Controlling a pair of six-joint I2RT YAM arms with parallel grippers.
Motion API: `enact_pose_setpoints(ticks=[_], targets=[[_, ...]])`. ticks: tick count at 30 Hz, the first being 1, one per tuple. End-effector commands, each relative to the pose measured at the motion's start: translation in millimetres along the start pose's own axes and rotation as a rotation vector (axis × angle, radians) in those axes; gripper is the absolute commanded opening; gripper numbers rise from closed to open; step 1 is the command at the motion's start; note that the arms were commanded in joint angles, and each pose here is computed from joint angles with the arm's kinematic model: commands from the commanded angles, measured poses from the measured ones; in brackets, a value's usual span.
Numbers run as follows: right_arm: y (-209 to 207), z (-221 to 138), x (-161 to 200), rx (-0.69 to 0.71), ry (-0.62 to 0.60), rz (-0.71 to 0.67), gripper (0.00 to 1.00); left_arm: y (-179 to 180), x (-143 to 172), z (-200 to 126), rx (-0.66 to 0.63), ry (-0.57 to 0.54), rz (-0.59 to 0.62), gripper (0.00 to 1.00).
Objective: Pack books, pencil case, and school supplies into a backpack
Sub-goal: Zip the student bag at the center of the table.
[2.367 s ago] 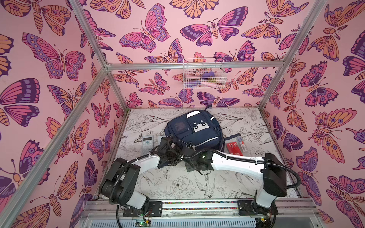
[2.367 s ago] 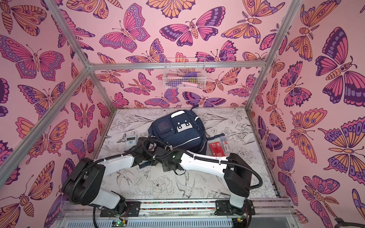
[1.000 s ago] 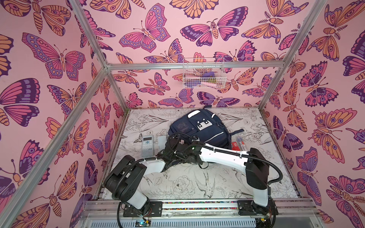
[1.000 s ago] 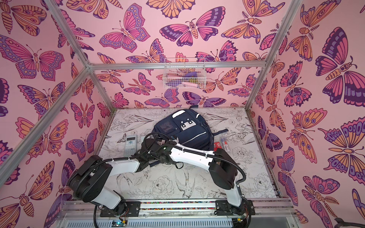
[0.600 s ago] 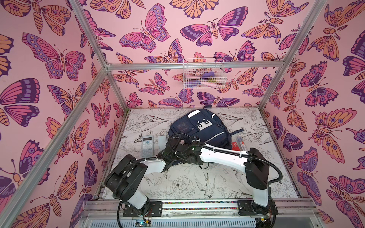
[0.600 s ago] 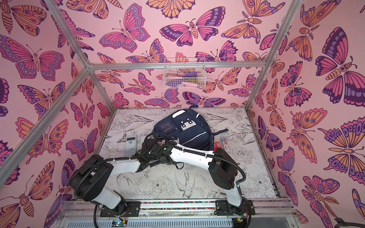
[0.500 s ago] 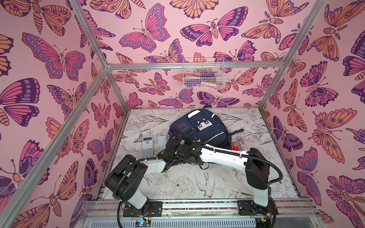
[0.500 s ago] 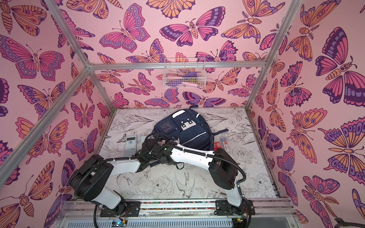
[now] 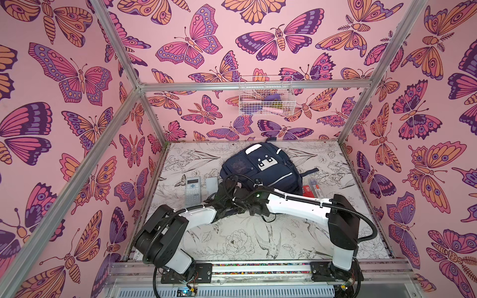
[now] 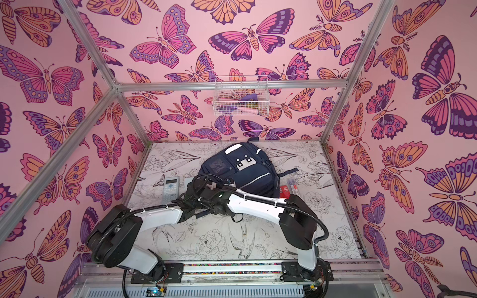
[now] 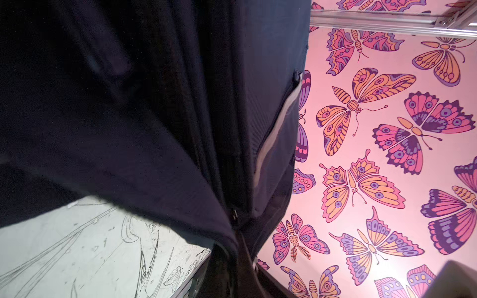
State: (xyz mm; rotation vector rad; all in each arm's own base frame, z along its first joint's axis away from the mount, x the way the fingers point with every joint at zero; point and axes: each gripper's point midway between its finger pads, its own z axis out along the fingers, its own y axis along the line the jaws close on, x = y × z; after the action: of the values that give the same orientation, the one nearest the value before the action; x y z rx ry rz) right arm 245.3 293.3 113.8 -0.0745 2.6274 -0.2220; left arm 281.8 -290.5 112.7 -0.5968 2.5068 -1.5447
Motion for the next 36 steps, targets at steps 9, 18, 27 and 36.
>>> enact_pose_setpoints(ticks=[9, 18, 27, 36], targets=[[-37, -18, 10, -0.005, 0.14, -0.088, 0.0, 41, -71, -61, -0.191, -0.235, -0.018, 0.0], [-82, -9, 7, 0.037, 0.185, -0.077, 0.0, 50, -109, -77, -0.303, -0.301, 0.013, 0.0], [-133, -3, 9, -0.039, 0.211, -0.059, 0.0, 65, -152, -92, -0.425, -0.37, -0.007, 0.0], [-29, -42, 1, -0.581, 0.24, -0.085, 0.0, 50, -167, -86, -0.425, -0.348, -0.009, 0.26]])
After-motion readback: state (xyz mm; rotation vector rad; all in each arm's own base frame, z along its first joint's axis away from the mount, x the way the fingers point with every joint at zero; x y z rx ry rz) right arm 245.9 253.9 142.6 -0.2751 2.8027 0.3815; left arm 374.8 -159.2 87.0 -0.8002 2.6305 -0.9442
